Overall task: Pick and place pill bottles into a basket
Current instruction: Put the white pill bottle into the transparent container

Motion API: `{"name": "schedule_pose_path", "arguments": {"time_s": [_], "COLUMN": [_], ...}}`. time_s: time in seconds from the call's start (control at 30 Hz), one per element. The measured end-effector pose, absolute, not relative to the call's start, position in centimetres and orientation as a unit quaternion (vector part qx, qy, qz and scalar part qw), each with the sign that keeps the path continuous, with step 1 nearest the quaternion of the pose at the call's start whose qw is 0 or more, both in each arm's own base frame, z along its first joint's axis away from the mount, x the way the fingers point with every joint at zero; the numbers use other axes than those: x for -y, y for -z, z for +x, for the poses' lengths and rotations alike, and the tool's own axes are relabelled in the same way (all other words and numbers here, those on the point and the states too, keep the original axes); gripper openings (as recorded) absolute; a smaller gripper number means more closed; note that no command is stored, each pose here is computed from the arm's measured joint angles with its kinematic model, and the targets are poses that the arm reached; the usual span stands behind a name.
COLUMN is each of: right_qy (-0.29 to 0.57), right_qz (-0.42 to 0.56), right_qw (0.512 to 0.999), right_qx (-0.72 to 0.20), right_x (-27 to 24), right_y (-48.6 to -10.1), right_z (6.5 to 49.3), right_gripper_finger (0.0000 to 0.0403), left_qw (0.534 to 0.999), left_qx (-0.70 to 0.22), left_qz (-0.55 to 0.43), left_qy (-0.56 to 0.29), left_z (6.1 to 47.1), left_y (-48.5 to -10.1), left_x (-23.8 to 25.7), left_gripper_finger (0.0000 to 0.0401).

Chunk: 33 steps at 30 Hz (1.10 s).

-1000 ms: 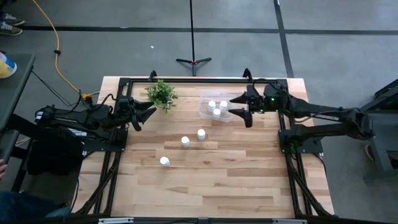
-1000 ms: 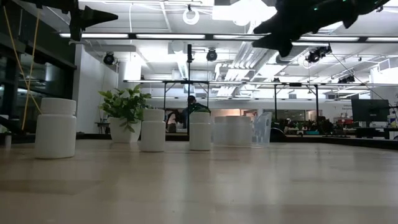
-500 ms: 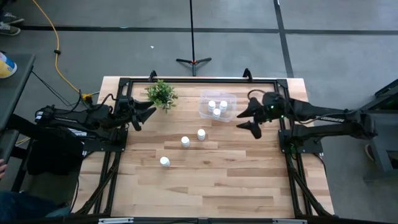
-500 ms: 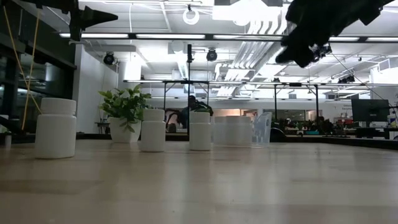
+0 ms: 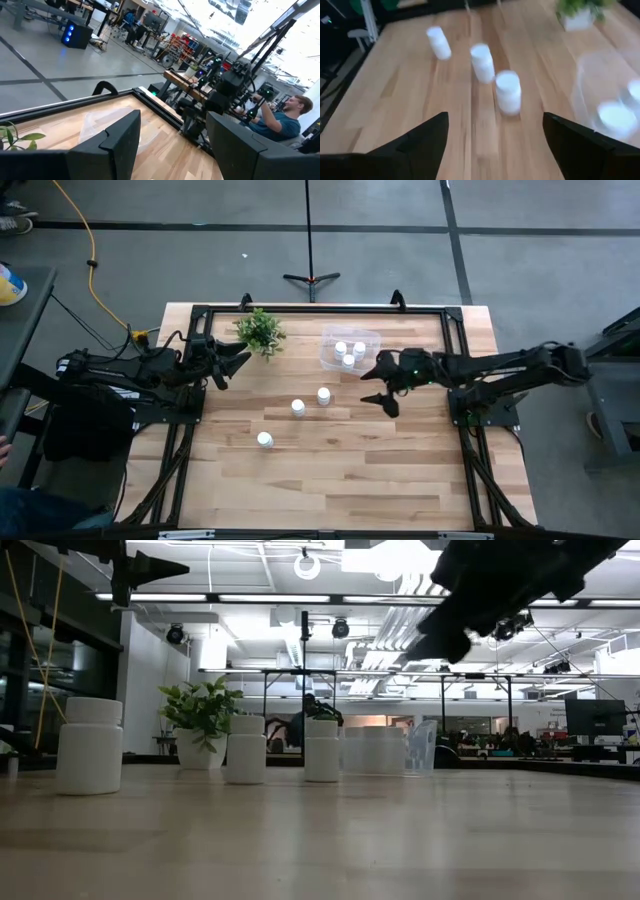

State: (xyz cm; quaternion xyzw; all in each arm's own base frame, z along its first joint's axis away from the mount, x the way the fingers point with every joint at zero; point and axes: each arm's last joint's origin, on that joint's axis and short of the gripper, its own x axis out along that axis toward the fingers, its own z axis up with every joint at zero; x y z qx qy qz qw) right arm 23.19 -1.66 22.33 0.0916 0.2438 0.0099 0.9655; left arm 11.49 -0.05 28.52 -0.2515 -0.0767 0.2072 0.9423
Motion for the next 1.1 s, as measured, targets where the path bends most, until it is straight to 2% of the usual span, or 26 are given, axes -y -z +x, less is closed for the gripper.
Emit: {"name": "schedule_pose_path", "arguments": {"time_s": [0.23,0.53,1.1], "right_qy": [-0.018,-0.013,0.024], "right_qz": [0.053,0.054,0.039], "right_qw": [0.976,0.97,0.962], "right_qx": [-0.213,-0.235,-0.271], "right_x": [1.3,1.6,2.2], "right_y": [-19.9,-16.9,-14.0], "right_z": [26.7,30.0,34.6], "right_gripper_finger": [0.0315,0.0315,0.0315], "left_qw": [0.943,0.943,0.943], "left_qx": [0.07,0.069,0.069], "left_qz": [-0.249,-0.249,-0.249], "left_qy": [-0.209,-0.209,-0.209], "left_z": [11.5,11.5,11.5], "left_y": [-28.4,-28.4,-28.4], "left_x": [0.0,0.0,0.0], "left_gripper_finger": [0.026,0.026,0.026]}}
